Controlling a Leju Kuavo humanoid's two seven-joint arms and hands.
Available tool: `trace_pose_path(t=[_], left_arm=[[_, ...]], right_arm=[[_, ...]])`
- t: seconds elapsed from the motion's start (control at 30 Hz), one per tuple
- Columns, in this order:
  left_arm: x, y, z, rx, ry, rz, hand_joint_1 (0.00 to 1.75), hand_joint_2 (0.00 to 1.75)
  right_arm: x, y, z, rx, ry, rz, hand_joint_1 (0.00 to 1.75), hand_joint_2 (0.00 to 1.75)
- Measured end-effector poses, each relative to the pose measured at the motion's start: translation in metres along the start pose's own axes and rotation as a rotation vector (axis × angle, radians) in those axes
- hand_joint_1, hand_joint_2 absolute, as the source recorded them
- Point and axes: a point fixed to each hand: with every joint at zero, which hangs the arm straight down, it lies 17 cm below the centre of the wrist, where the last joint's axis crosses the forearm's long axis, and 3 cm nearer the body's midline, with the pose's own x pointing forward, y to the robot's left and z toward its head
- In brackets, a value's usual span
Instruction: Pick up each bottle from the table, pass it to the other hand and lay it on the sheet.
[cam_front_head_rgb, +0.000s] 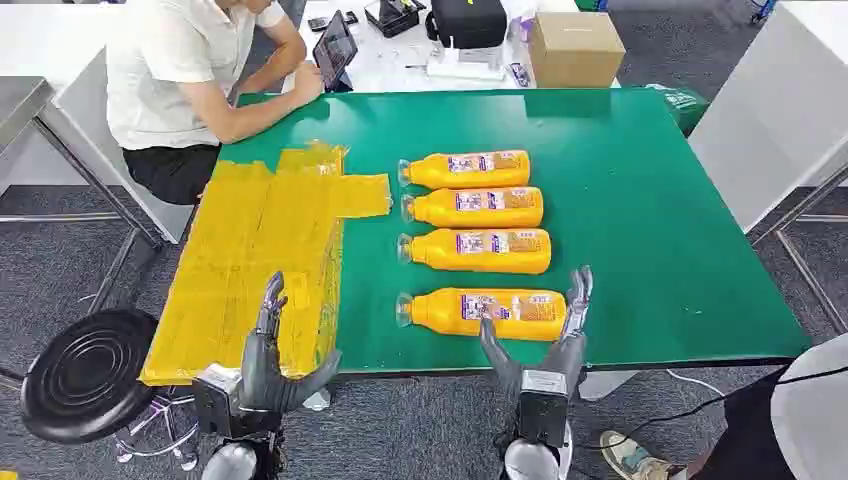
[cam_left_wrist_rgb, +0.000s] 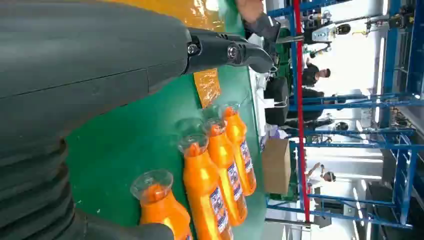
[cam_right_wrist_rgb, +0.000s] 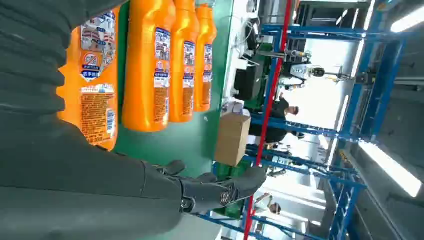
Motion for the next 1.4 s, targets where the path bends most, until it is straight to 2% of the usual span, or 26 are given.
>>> trace_pose_path(t=[0.33, 1.2, 1.4], left_arm=[[-0.007, 0.0, 0.013, 0.016, 0.03, 0.001, 0.0, 1.75], [-0.012, 0.002, 0.018, 0.021, 0.057, -0.004, 0.0, 1.75], [-0.012, 0.003, 0.017, 0.022, 0.054, -0.006, 0.0, 1.75]], right_arm=[[-0.005, -0.002, 0.008, 0.002, 0.023, 0.004, 0.0, 1.75], [-0.012, -0.003, 0.018, -0.002, 0.067, -0.015, 0.0, 1.75], [-0.008, -0.003, 0.016, 0.007, 0.042, 0.007, 0.0, 1.75]])
